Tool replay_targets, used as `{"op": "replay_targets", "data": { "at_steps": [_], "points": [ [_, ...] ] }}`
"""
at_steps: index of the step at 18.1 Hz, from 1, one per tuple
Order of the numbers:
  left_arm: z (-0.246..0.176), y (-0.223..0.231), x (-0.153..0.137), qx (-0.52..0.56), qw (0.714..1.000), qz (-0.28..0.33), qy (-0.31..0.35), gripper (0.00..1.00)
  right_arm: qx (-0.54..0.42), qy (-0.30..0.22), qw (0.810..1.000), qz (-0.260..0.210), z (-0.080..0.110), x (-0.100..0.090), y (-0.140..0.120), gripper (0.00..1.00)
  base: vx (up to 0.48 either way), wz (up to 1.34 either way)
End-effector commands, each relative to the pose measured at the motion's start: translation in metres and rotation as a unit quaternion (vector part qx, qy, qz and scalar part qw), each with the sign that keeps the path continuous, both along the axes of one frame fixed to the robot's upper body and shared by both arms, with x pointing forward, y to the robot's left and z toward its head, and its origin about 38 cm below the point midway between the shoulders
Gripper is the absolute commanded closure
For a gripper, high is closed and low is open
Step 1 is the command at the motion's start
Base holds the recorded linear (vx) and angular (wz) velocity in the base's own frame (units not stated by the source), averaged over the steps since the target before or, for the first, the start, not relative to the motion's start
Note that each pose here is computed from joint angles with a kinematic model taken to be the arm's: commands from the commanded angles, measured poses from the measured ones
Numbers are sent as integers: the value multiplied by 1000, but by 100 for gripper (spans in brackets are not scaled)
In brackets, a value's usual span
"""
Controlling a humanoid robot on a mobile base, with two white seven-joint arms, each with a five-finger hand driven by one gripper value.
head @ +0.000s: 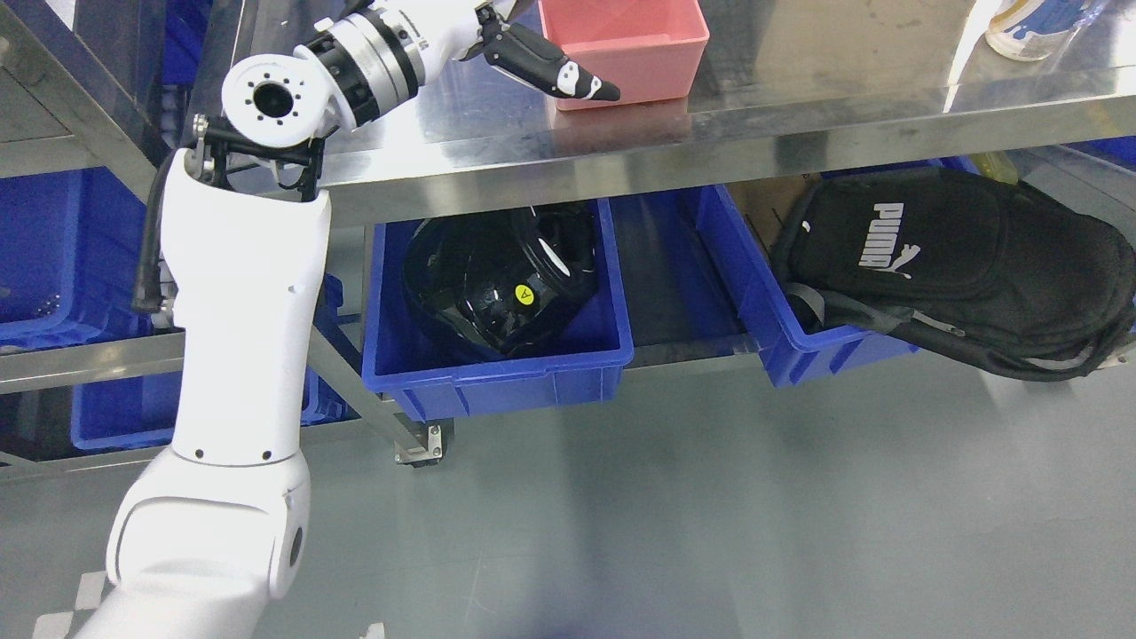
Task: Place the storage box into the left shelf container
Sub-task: 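Raise the left hand up toward the pink box on the shelf top, then close the left hand fingers on the pink box's near edge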
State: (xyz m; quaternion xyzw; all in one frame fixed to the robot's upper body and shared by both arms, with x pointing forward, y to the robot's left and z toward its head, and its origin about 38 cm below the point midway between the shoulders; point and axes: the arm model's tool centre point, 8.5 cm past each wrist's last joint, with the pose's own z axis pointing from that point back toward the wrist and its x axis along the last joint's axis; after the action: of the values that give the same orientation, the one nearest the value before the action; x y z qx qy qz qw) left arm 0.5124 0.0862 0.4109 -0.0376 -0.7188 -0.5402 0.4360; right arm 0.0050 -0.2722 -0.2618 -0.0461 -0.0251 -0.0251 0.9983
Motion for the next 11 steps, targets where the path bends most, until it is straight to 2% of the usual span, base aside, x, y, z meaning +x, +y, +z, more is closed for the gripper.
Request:
{"op": "replay_targets", "data": {
  "at_steps": [1, 11],
  "points": [
    [-31, -20, 34, 136, 989, 35, 54, 2, -8, -13, 1000, -9, 1, 8, -12, 0, 0, 0],
    [-24, -9, 61, 181, 977, 71, 89, 7, -9, -12, 1000, -10, 1, 8, -12, 0, 0, 0]
  ]
}}
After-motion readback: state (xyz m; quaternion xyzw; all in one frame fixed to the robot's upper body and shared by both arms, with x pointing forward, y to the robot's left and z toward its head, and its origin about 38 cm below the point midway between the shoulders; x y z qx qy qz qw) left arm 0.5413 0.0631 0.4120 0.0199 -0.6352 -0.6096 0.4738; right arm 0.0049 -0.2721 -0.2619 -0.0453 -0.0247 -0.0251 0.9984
